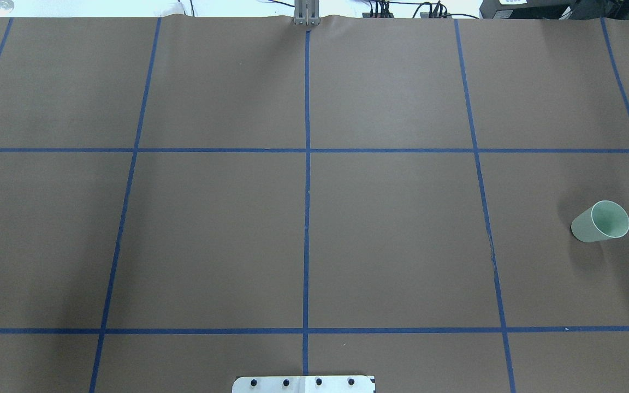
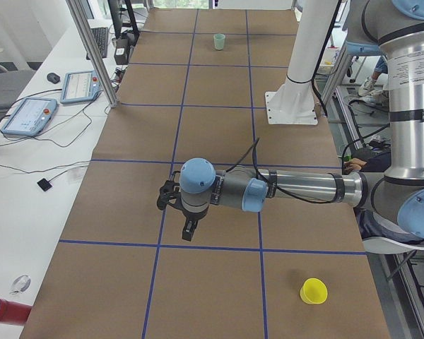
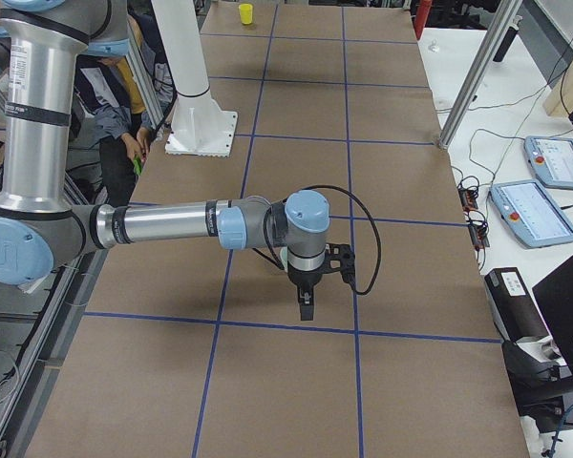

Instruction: Transfer and stack yellow cup on green cup

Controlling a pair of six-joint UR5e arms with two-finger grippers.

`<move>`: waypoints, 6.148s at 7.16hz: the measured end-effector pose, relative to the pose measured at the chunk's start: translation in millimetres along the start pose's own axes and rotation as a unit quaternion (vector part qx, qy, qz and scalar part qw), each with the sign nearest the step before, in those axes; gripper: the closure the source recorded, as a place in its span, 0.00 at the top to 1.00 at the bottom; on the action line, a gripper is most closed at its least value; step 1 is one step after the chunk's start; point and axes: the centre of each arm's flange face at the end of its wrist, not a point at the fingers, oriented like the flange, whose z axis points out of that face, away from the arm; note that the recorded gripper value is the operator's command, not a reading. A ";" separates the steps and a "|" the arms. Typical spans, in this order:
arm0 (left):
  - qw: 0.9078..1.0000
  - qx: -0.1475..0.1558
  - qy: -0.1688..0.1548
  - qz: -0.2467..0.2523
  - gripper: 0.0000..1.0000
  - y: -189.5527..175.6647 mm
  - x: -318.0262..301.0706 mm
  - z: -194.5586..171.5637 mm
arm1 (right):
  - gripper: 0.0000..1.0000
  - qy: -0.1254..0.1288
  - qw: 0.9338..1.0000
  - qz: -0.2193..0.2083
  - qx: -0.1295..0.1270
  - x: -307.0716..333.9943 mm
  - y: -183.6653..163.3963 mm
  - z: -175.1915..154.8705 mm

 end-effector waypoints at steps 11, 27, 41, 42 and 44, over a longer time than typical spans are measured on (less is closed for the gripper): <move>0.981 0.109 -0.145 -0.074 1.00 -66.7 21.3 -61.1 | 1.00 -0.036 0.999 -0.013 -0.006 21.9 8.8 41.0; 0.425 0.122 -0.612 -0.656 1.00 128.0 9.1 21.2 | 1.00 -0.074 0.997 0.001 -0.021 22.8 27.0 52.3; 0.186 0.075 -0.620 -0.758 1.00 225.6 13.3 220.6 | 1.00 -0.077 0.997 -0.011 -0.019 9.9 15.5 49.5; 0.181 0.070 -0.622 -0.758 1.00 234.9 9.3 231.6 | 1.00 -0.078 0.997 -0.011 -0.019 9.8 15.7 49.6; 0.166 0.063 -0.626 -0.759 1.00 254.5 -4.9 249.8 | 1.00 -0.080 0.997 -0.011 -0.019 9.6 16.0 49.8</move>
